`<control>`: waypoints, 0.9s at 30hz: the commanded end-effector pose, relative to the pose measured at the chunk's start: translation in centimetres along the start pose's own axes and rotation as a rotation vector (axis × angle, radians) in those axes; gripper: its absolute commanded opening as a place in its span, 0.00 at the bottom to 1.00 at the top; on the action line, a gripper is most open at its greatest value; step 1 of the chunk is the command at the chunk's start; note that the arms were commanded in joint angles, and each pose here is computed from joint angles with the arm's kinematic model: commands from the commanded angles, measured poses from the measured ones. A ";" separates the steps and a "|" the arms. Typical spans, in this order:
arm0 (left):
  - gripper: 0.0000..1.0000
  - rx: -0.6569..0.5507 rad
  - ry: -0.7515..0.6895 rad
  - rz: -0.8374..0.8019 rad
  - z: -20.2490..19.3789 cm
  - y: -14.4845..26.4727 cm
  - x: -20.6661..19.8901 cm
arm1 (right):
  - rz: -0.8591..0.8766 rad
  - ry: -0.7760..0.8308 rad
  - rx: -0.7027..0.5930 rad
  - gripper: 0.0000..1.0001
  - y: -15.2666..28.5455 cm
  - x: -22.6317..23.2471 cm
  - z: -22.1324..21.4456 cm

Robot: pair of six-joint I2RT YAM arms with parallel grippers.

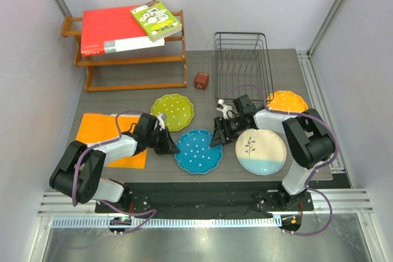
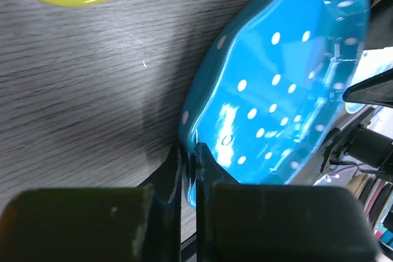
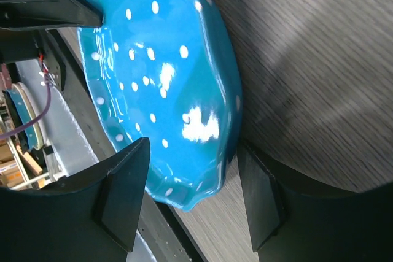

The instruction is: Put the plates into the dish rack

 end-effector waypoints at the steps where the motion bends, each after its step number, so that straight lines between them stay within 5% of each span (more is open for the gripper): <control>1: 0.00 0.000 -0.059 -0.064 0.1 0.4 -0.7 | -0.010 -0.019 0.017 0.65 -0.9 0.3 -1.3; 7: 0.00 -0.042 -0.109 -0.135 -0.5 1.2 -0.8 | 0.020 -0.023 0.012 0.65 -2.0 1.3 -1.5; 12: 0.00 -0.075 -0.119 -0.126 -0.5 1.6 -0.8 | 0.033 -0.005 -0.010 0.46 -2.0 1.7 -0.3; 19: 0.00 -0.104 -0.145 -0.127 0.2 1.5 -1.3 | 0.127 -0.006 -0.036 0.43 -2.4 2.7 0.8; 22: 0.00 -0.113 -0.147 -0.119 0.3 1.6 -1.2 | 0.142 0.000 -0.049 0.34 -2.4 3.1 1.2; 25: 0.21 -0.145 -0.154 -0.084 0.4 1.8 -1.0 | 0.163 0.024 -0.064 0.05 -1.9 3.7 1.8; 27: 0.37 -0.175 -0.169 -0.065 0.6 2.0 -1.0 | 0.158 0.062 -0.057 0.02 -1.4 4.1 2.4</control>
Point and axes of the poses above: each gripper's point midway between its finger pads, its own y axis back along the fingers, its own x axis along the line the jaws close on, z = x × y, the point moved 10 cm from there along y, back along the fingers, and after that the axes turned 11 degrees about y, right-handed, at the moved point
